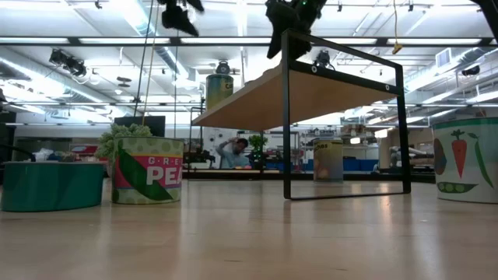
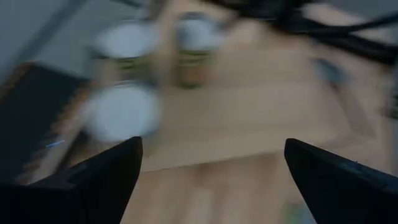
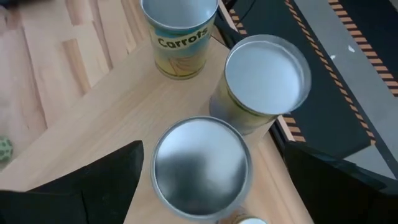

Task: Pick and place cans onto a shelf
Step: Put the canned mix vegetables on the shelf

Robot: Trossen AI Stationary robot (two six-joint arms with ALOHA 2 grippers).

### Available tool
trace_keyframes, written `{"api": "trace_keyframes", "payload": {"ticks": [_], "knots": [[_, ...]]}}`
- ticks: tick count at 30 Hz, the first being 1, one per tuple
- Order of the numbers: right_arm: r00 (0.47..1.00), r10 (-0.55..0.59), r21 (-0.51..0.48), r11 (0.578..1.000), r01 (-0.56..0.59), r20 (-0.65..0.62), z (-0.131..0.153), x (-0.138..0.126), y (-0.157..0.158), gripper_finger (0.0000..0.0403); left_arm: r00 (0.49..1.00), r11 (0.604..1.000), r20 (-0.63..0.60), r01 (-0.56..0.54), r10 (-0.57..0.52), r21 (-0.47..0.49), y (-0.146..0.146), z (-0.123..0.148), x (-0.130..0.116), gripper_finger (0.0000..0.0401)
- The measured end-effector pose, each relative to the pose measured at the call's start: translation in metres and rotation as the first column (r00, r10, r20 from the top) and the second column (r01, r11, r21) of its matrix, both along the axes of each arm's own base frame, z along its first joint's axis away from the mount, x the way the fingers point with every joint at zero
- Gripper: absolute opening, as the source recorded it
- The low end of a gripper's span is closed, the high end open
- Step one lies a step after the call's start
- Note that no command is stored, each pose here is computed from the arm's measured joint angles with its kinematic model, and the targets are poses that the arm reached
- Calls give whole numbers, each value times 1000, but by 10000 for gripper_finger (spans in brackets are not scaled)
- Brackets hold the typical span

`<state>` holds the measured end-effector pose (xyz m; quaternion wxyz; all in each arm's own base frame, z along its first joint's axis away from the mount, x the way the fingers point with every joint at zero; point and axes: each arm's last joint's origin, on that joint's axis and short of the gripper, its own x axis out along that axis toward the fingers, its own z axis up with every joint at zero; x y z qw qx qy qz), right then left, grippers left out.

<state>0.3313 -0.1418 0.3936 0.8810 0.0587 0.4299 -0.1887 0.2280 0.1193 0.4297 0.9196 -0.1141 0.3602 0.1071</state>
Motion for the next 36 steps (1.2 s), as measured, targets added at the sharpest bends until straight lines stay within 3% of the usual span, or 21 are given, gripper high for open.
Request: {"api": "trace_keyframes", "payload": {"ticks": [3, 6, 14, 23, 29, 36], "knots": [[1000, -11, 2, 1000, 11, 1, 8, -5, 5, 394, 992, 988, 3, 127, -128, -91, -16, -3, 4, 396], [1000, -14, -23, 1000, 14, 21, 17, -11, 13, 394, 980, 975, -57, 180, -189, -129, -33, -7, 6, 389], [997, -68, -143, 987, 74, 48, 41, -43, 38, 389, 956, 972, -224, 153, -191, -178, -74, -34, 18, 378], [993, -97, -112, 988, 105, 74, 31, -77, 55, 386, 922, 989, -372, 59, -106, -136, -113, -83, 30, 377], [989, -96, -56, 993, 103, 114, 21, -99, 78, 386, 931, 994, -355, 56, -86, -93, -134, -96, 35, 377], [982, -126, 51, 991, 120, 140, 2, -119, 105, 386, 929, 998, -366, 51, -56, -24, -136, -103, 35, 377]]}}
